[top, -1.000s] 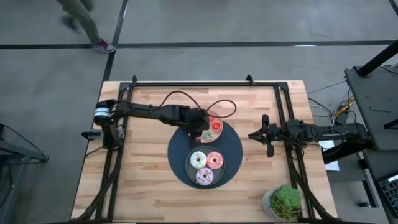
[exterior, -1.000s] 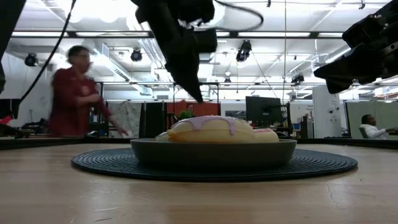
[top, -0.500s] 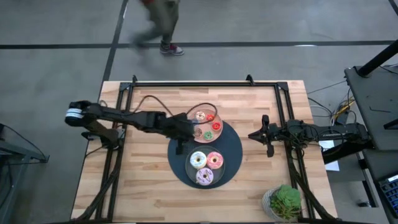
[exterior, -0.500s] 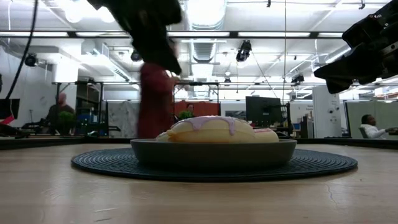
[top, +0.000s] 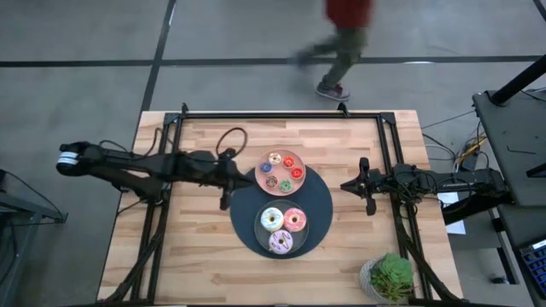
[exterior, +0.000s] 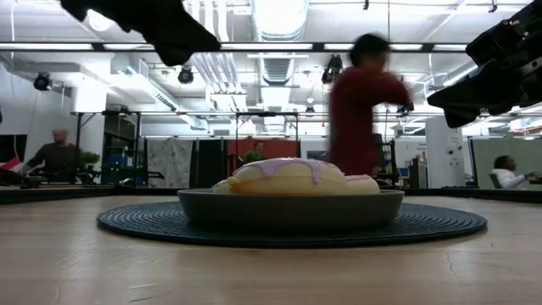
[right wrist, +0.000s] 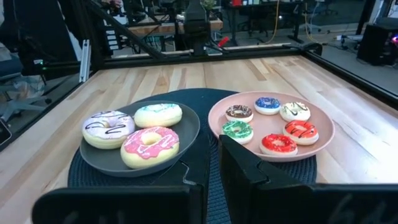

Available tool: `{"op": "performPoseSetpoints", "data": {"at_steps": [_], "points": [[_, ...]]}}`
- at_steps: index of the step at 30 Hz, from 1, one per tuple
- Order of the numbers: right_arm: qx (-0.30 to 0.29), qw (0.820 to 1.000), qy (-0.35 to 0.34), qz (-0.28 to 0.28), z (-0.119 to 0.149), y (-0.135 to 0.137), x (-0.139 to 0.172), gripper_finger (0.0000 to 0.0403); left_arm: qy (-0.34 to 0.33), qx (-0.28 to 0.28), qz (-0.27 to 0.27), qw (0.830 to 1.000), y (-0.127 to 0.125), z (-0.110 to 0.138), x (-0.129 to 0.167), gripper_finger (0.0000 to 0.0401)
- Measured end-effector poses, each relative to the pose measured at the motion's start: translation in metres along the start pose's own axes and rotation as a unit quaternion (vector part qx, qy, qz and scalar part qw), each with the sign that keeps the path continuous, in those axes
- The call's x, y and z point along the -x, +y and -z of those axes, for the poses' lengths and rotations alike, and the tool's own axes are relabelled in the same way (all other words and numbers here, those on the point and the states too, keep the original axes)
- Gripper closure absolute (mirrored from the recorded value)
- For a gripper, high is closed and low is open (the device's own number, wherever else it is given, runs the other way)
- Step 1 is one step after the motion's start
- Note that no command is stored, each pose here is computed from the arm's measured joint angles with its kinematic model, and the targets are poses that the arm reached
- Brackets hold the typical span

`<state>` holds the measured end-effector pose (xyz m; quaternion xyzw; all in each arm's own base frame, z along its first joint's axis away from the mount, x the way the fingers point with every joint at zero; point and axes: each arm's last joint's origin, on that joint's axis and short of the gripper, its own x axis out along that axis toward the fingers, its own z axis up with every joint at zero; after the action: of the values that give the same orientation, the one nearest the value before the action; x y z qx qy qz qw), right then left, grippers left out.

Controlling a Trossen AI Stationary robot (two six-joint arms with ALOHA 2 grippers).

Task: Pick & Place donuts
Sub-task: Return to Home Position

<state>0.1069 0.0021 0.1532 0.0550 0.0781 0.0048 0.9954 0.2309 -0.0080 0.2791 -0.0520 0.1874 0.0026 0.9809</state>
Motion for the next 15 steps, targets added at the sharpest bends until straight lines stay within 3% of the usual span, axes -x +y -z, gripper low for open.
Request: {"op": "performPoseSetpoints", "data": {"at_steps": [10,15], "points": [[0.0,1.0,0.0,0.0,0.0,0.0,0.0,0.0374,-0.1,0.023,0.016,0.995,0.001,0.007,0.028,0.0401],[0.0,1.0,0.0,0.0,0.0,0.0,0.0,0.0374,-0.109,0.024,0.017,0.994,0.001,0.008,0.033,0.0401]]}}
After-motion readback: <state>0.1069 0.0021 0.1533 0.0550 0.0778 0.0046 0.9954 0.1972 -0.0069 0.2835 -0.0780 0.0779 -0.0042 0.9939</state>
